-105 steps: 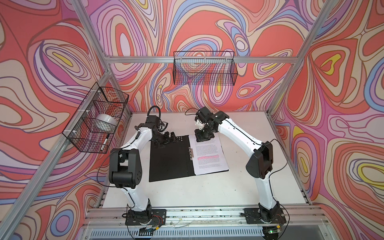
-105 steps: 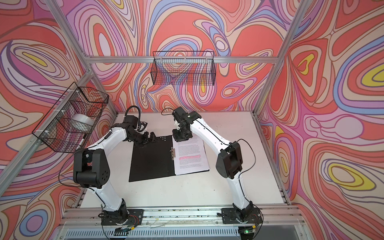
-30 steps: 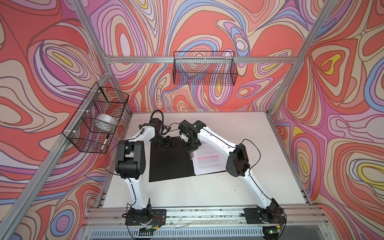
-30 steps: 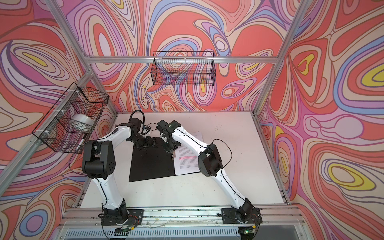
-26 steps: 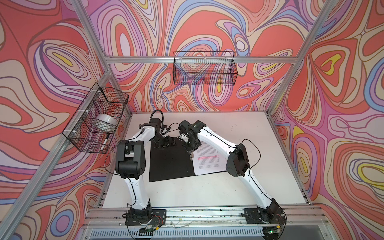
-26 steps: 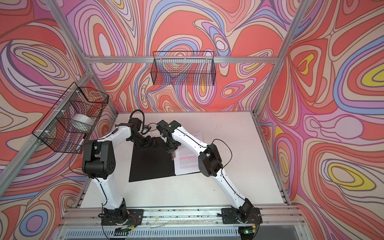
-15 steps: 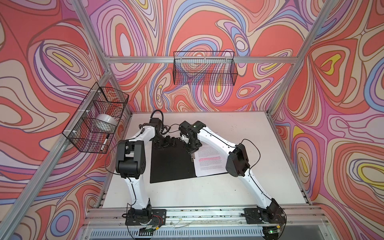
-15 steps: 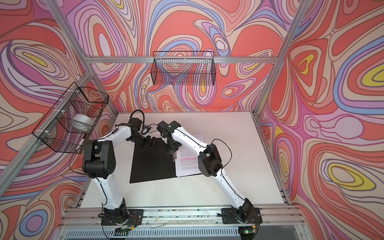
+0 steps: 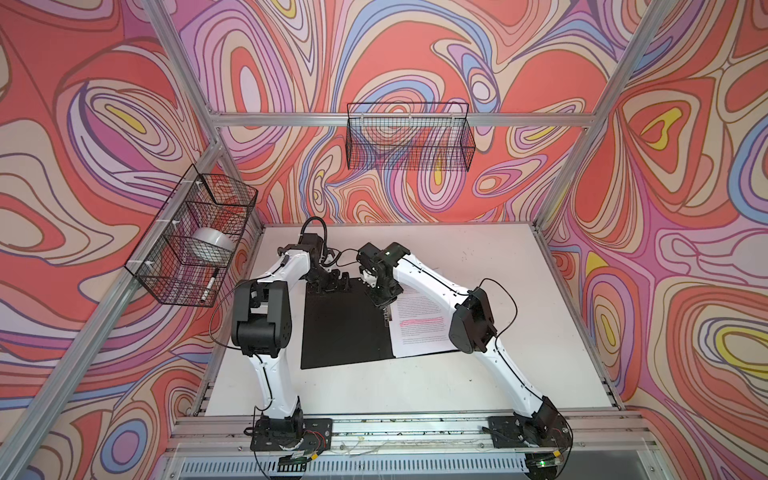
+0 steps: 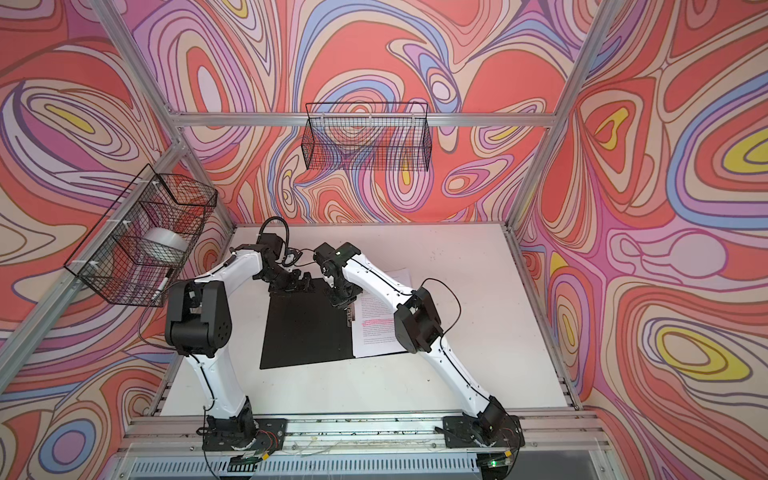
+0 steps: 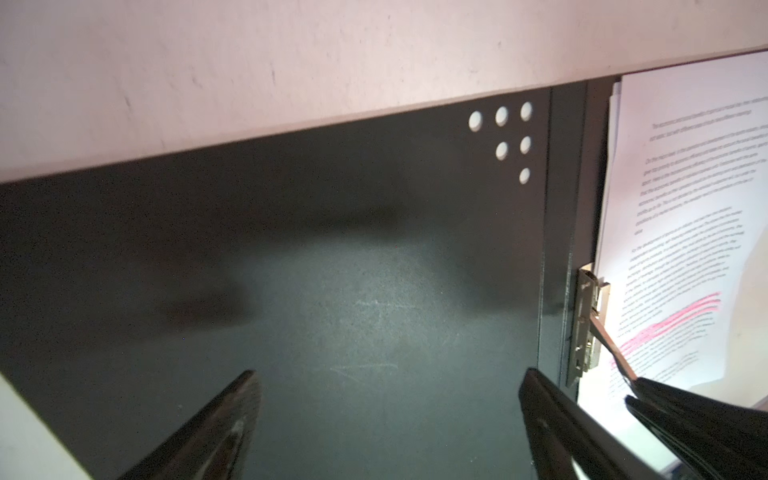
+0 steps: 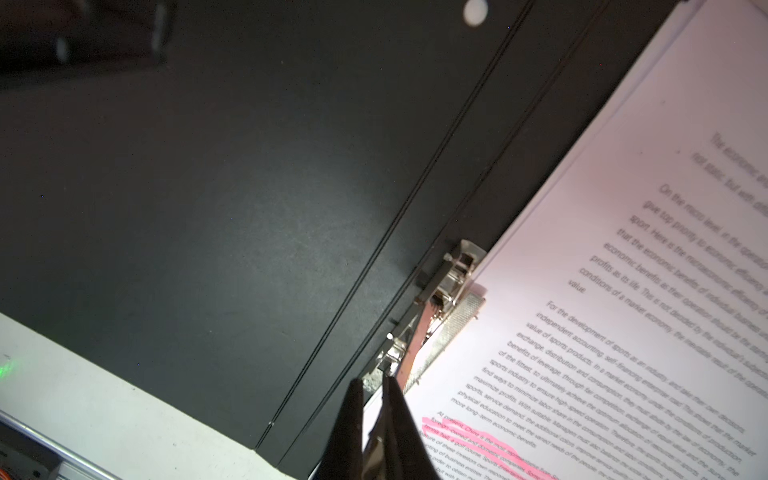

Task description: Put the files into the folder

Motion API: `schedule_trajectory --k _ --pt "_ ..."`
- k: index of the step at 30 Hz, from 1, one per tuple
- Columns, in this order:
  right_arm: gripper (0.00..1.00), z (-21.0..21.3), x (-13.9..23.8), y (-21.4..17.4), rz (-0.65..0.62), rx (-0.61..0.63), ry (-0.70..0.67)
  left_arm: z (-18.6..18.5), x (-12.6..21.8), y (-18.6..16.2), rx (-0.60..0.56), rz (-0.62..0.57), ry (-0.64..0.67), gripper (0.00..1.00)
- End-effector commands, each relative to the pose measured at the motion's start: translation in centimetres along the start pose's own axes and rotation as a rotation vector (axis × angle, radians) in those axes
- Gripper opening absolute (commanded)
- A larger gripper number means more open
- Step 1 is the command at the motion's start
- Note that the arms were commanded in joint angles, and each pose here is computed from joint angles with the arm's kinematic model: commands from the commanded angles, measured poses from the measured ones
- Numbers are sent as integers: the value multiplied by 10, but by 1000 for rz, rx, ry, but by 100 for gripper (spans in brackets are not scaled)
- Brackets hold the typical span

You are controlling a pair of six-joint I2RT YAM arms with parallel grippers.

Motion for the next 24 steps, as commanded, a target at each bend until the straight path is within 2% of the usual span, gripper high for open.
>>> schedule_trajectory --k 1,9,16,24 --pt "12 -1 12 12 -59 1 11 7 11 2 -113 -20 76 94" --pt "12 0 38 25 -130 -18 65 13 -1 -13 -239 25 176 90" --pt "12 -3 45 13 -87 -21 61 11 -12 -25 -326 100 214 89" --pt "12 -3 39 -4 -3 -17 71 9 -19 -35 -346 159 191 86"
Point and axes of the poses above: each gripper's point midway between its finger pads, its own x axis back along the fingers, its own z axis along the line the jaws close on, y = z × x, the point moved 2 cm from there along x, back along the fingers, and after that the axes turned 9 degrees about -x, right-handed, at the moved point
